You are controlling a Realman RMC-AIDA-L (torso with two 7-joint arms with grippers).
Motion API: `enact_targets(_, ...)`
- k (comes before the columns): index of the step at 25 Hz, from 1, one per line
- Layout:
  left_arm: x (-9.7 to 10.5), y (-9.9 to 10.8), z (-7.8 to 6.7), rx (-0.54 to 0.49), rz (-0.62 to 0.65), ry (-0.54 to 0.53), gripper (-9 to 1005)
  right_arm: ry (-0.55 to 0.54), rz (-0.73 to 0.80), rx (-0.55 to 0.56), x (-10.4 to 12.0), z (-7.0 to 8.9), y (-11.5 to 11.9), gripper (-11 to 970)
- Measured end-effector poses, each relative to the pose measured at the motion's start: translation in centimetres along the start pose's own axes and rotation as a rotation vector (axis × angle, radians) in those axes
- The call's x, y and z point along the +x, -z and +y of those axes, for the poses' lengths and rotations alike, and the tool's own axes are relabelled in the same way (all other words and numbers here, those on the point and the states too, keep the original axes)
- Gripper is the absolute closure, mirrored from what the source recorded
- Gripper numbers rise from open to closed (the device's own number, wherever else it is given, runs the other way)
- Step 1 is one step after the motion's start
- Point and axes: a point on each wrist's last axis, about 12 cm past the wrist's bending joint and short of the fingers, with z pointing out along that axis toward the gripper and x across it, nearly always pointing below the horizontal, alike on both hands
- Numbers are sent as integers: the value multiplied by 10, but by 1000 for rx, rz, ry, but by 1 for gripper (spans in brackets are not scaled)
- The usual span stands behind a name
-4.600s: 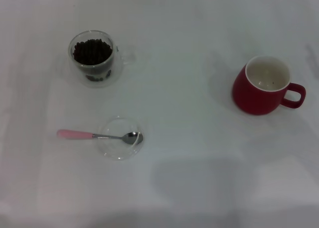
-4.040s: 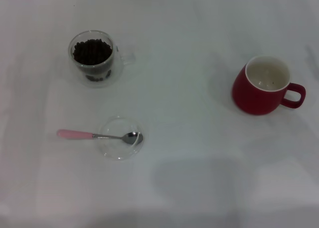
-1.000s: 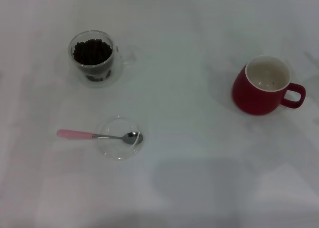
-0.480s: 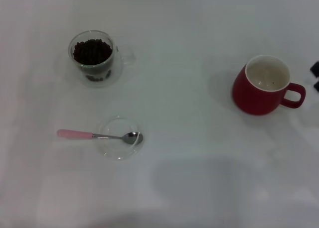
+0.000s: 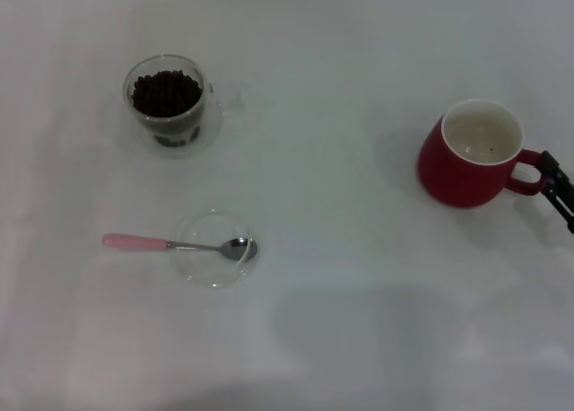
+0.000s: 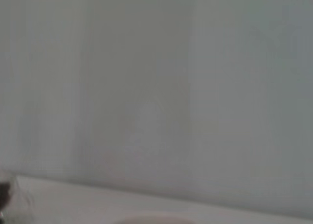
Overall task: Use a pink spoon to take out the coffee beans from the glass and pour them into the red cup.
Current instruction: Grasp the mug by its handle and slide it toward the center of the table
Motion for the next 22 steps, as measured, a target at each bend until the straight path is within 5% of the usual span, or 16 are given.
enact_targets(22, -1, 4, 6, -30, 0, -8, 134, 28, 133, 31, 13, -6, -18, 323)
